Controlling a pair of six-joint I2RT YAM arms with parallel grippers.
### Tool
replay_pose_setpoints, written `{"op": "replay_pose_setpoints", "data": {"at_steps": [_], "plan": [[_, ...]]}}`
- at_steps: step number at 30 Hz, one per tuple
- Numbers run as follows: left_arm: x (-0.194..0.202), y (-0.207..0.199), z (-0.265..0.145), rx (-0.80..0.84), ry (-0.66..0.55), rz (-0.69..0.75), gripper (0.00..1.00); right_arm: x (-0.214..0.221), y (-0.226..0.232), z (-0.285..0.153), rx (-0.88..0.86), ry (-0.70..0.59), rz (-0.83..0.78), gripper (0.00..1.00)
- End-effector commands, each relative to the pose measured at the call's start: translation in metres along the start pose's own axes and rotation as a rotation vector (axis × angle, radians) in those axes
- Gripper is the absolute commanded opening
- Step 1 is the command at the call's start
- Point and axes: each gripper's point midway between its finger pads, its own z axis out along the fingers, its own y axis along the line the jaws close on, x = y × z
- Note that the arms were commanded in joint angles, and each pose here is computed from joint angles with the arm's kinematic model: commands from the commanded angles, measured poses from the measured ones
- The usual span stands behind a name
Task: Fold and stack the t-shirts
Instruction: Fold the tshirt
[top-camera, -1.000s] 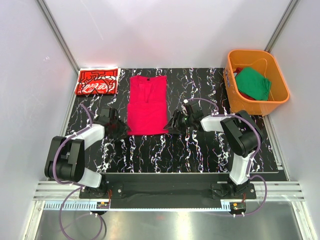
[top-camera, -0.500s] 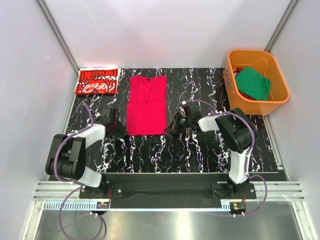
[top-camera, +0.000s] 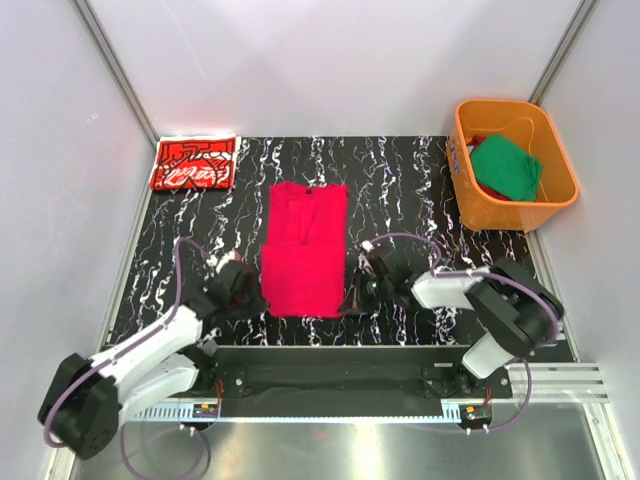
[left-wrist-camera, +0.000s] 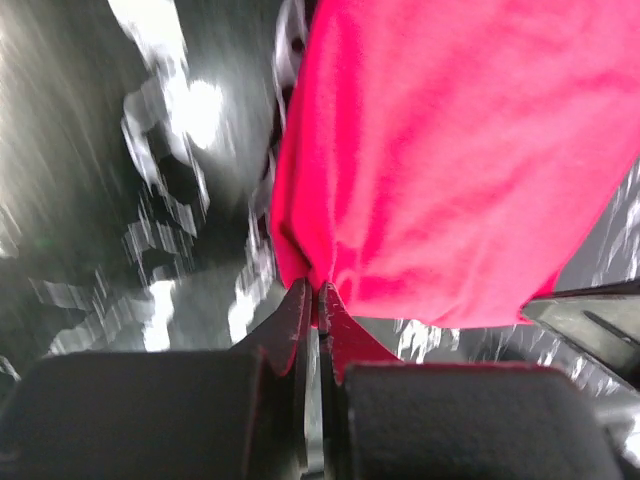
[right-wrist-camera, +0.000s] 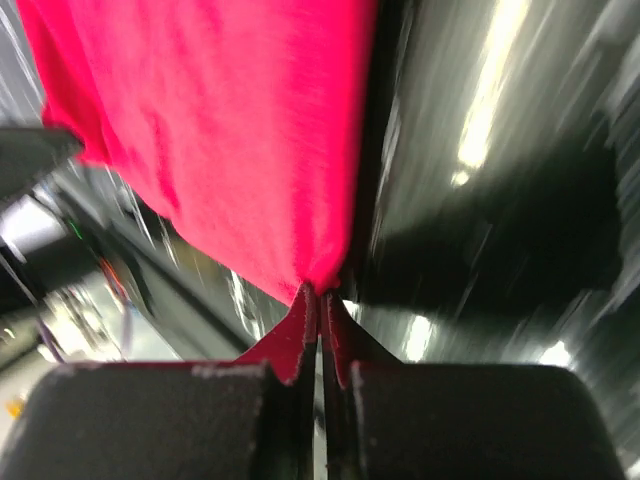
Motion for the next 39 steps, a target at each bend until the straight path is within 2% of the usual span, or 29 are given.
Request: {"op": "replay_pose_setpoints", "data": {"at_steps": [1,2,3,4,9,12,17,19,23,26,27,29,30,31,32,33,35,36,39], "plan": [[0.031,0.015,-0.014,-0.018,-0.011,-0.028,0.00,0.031,0.004,-0.016,0.035,-0.024,-0.035,0.00],[0.039,0.017,-0.017,-0.016,-0.003,-0.026,0.00,0.053,0.002,-0.018,0.048,0.010,-0.057,0.00],[0.046,0.021,-0.020,-0.023,0.005,-0.062,0.00,0.058,0.002,-0.020,0.056,-0.004,-0.043,0.00],[0.061,0.025,-0.027,-0.024,0.036,-0.018,0.00,0.063,0.011,-0.027,0.032,-0.016,-0.054,0.00],[0.083,0.011,-0.058,0.097,0.059,-0.012,0.00,0.094,0.017,-0.047,0.031,-0.039,-0.068,0.00],[0.090,0.008,-0.071,0.120,0.074,0.029,0.00,0.101,0.017,-0.054,0.037,-0.050,-0.072,0.00],[0.083,-0.030,-0.099,0.222,0.027,0.105,0.00,0.107,0.028,-0.069,0.021,-0.064,-0.106,0.00],[0.073,-0.037,-0.102,0.207,-0.032,0.141,0.00,0.093,0.034,-0.081,0.023,-0.140,-0.117,0.00],[0.040,-0.083,-0.136,0.258,-0.156,0.207,0.00,0.054,0.054,-0.116,0.055,-0.288,-0.151,0.00],[0.016,-0.093,-0.143,0.211,-0.228,0.266,0.00,0.029,0.068,-0.133,0.077,-0.323,-0.199,0.00],[-0.002,-0.104,-0.147,0.213,-0.260,0.230,0.00,0.016,0.064,-0.134,0.098,-0.320,-0.199,0.00],[-0.011,-0.110,-0.143,0.214,-0.244,0.282,0.00,-0.008,0.070,-0.141,0.091,-0.342,-0.212,0.00],[-0.033,-0.115,-0.140,0.214,-0.282,0.227,0.00,-0.015,0.069,-0.138,0.111,-0.339,-0.216,0.00],[-0.034,-0.118,-0.138,0.230,-0.252,0.228,0.00,-0.023,0.070,-0.139,0.118,-0.345,-0.223,0.00],[-0.042,-0.118,-0.132,0.217,-0.256,0.254,0.00,-0.035,0.080,-0.143,0.103,-0.362,-0.249,0.00],[-0.063,-0.121,-0.131,0.216,-0.292,0.210,0.00,-0.046,0.078,-0.139,0.115,-0.354,-0.234,0.00],[-0.074,-0.123,-0.127,0.211,-0.284,0.231,0.00,-0.064,0.092,-0.141,0.072,-0.364,-0.251,0.00],[-0.090,-0.122,-0.118,0.185,-0.300,0.205,0.00,-0.078,0.083,-0.135,0.097,-0.360,-0.224,0.00],[-0.108,-0.132,-0.102,0.215,-0.250,0.203,0.00,-0.104,0.088,-0.131,0.082,-0.356,-0.219,0.00]]}}
